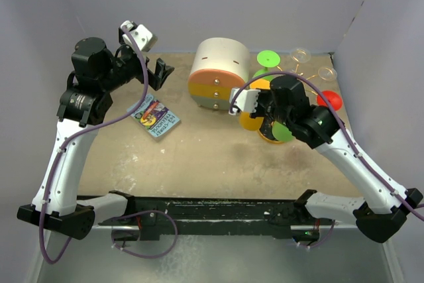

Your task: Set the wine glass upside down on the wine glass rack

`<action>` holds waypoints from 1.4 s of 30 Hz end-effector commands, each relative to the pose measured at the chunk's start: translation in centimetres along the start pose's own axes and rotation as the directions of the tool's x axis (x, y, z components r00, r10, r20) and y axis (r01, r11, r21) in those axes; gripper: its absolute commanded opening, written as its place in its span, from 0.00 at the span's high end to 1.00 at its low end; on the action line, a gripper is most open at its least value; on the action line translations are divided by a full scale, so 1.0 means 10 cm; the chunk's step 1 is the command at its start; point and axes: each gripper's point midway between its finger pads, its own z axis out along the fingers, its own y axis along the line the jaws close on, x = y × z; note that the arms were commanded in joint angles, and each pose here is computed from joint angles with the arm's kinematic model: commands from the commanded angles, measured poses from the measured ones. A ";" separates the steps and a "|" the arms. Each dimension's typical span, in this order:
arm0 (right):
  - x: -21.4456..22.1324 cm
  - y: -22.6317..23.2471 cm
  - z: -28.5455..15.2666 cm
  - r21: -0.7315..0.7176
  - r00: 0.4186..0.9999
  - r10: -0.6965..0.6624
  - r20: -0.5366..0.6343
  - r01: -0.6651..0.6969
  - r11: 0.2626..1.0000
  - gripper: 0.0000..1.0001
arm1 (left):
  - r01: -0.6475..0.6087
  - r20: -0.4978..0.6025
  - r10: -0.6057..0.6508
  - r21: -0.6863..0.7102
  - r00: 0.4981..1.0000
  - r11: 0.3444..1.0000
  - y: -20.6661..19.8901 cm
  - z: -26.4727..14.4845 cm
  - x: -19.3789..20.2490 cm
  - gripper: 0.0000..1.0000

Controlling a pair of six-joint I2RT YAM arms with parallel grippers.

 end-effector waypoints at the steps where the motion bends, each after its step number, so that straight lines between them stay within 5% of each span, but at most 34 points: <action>1: -0.12 -0.08 -0.08 0.015 0.998 0.027 0.053 -0.028 0.999 0.83 | -0.033 0.025 0.033 -0.003 0.999 0.999 0.02 -0.03 -0.05 0.01; 16: -0.19 -0.01 -0.08 -0.022 0.995 0.046 0.091 -0.044 0.999 0.69 | -0.037 0.025 0.038 -0.005 0.999 0.999 0.02 -0.04 -0.05 0.01; 32: -0.61 -0.23 -0.43 -0.083 0.916 0.247 0.316 -0.233 0.969 0.28 | -0.061 -0.004 0.061 -0.061 0.998 0.996 0.12 -0.05 0.05 0.01; 34: -0.53 -0.48 -0.41 0.005 0.889 0.335 0.314 -0.354 0.935 0.26 | -0.061 -0.008 0.061 -0.077 0.998 0.995 0.14 -0.05 0.06 0.01; 38: -0.20 -1.03 -0.46 0.192 0.748 0.566 0.348 -0.648 0.737 0.20 | -0.060 -0.013 0.059 -0.098 0.998 0.993 0.18 -0.04 0.08 0.01; 42: 0.07 -1.29 -0.54 0.327 0.695 0.615 0.374 -0.719 0.614 0.14 | -0.060 -0.014 0.058 -0.110 0.998 0.992 0.20 -0.05 0.08 0.01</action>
